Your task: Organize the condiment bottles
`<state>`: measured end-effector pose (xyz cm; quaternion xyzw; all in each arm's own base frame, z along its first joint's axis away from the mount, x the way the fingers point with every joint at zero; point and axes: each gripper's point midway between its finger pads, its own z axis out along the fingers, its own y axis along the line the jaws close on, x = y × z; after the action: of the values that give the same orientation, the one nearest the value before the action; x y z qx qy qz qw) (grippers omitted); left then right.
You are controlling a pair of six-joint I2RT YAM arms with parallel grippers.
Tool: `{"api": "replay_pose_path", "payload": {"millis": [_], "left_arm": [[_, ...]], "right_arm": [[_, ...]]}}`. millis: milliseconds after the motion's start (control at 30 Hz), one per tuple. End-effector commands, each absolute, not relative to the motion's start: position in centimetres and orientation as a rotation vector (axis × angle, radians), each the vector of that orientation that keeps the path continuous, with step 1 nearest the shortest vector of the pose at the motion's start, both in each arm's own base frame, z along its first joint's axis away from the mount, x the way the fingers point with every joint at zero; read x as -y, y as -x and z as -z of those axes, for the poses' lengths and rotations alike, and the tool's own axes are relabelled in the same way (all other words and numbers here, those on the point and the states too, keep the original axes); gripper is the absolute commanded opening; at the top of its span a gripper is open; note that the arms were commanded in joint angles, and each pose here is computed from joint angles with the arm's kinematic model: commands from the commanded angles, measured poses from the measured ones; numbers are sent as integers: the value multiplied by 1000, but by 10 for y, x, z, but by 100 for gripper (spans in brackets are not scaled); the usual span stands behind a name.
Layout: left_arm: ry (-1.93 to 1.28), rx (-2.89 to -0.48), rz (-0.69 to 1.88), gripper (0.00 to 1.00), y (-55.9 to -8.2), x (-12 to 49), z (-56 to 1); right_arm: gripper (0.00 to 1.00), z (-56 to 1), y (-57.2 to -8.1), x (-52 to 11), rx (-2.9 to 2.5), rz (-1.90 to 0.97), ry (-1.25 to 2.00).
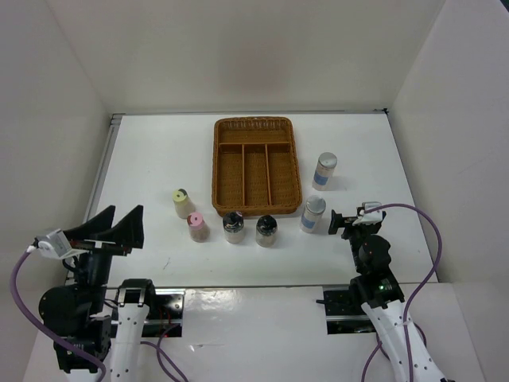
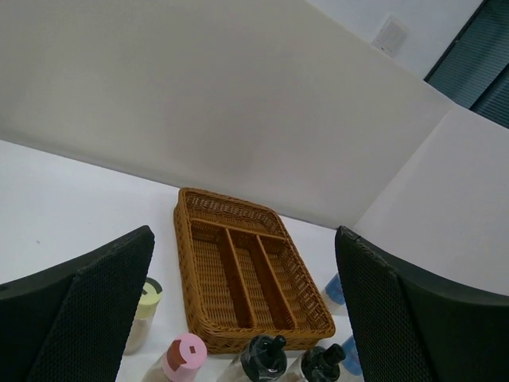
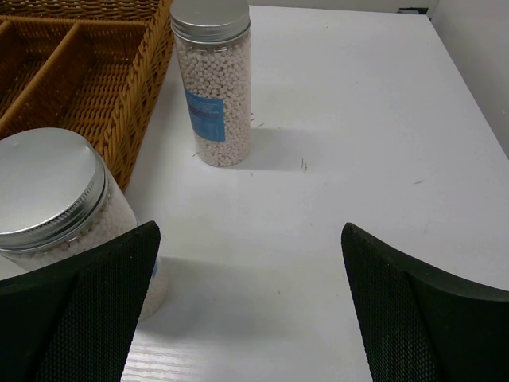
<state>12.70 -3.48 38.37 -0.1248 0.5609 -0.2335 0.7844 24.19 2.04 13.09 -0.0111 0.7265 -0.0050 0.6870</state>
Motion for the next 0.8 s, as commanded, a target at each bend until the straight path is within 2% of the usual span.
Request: {"api": "replay_pose_path", "payload": {"millis": [0, 633, 733, 767], "left_arm": [[255, -1080, 533, 100, -91, 36, -395], [87, -1136, 498, 100, -90, 53, -385], [87, -1136, 498, 100, -90, 53, -385], [95, -1134, 493, 100, -90, 51, -386]], "right_arm": [[99, -131, -244, -19, -1562, 10, 9], [99, -134, -245, -15, -1553, 16, -20], [99, -169, -244, -18, -1454, -35, -50], [99, -198, -239, -16, -1396, -67, -94]]}}
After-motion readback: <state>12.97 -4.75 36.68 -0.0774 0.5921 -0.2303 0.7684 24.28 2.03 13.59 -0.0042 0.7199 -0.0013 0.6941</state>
